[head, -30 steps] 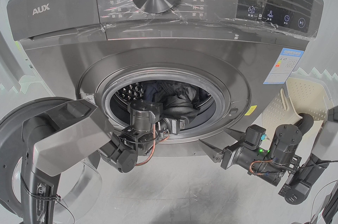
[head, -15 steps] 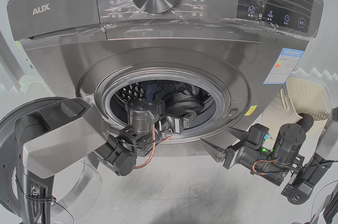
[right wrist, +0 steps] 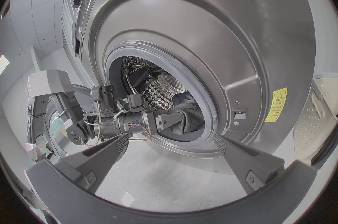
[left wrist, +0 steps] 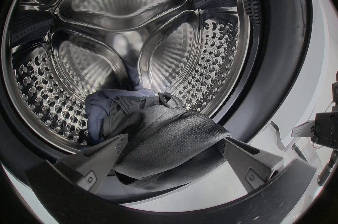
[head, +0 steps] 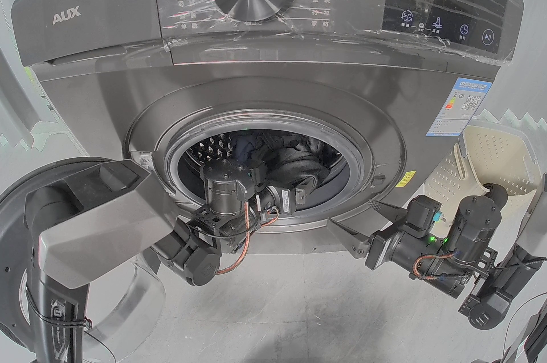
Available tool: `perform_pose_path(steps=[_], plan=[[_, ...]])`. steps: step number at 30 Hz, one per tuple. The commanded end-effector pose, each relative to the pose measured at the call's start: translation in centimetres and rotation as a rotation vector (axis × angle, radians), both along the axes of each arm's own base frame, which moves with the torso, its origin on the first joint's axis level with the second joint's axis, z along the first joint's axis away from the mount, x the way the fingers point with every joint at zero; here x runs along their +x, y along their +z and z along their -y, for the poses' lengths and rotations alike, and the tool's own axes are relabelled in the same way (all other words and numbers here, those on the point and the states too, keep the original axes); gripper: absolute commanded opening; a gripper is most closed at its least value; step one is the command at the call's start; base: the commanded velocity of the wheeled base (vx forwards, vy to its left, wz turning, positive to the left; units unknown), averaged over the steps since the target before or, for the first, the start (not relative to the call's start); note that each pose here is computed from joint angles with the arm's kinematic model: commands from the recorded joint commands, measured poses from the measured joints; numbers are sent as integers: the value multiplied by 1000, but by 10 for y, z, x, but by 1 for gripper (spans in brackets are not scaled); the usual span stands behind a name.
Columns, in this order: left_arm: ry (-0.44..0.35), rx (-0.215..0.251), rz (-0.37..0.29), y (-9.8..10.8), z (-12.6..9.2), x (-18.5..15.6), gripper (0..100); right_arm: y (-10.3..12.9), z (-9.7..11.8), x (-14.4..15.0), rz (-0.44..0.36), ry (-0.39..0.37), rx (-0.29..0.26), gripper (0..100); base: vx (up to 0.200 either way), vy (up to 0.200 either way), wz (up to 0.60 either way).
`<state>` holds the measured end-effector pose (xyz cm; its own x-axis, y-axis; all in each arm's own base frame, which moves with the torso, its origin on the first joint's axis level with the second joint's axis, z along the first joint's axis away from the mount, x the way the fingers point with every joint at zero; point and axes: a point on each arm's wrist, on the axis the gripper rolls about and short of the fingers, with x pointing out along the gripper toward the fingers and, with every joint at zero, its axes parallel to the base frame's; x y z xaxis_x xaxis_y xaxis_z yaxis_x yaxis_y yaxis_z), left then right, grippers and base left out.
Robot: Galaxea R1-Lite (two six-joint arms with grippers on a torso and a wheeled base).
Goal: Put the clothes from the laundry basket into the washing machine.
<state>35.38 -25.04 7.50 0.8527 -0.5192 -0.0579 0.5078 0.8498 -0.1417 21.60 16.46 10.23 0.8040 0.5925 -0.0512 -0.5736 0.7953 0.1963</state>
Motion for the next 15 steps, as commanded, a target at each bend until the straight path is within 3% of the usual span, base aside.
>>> perform_pose_path(steps=[1,10,11,15], plan=[[-1,5,-3,-6,3,7,100,0,-1,1,1,0,2,100,0,0,0],[43,-12,60,-37,31,74,100,-6,-5,2,-11,13,-15,100,0,0,0],[43,-2,51,-41,31,76,0,-6,-5,1,-12,13,-16,100,0,0,0],[7,32,1,-46,36,77,0,-6,-6,3,-10,13,-14,100,0,0,0]])
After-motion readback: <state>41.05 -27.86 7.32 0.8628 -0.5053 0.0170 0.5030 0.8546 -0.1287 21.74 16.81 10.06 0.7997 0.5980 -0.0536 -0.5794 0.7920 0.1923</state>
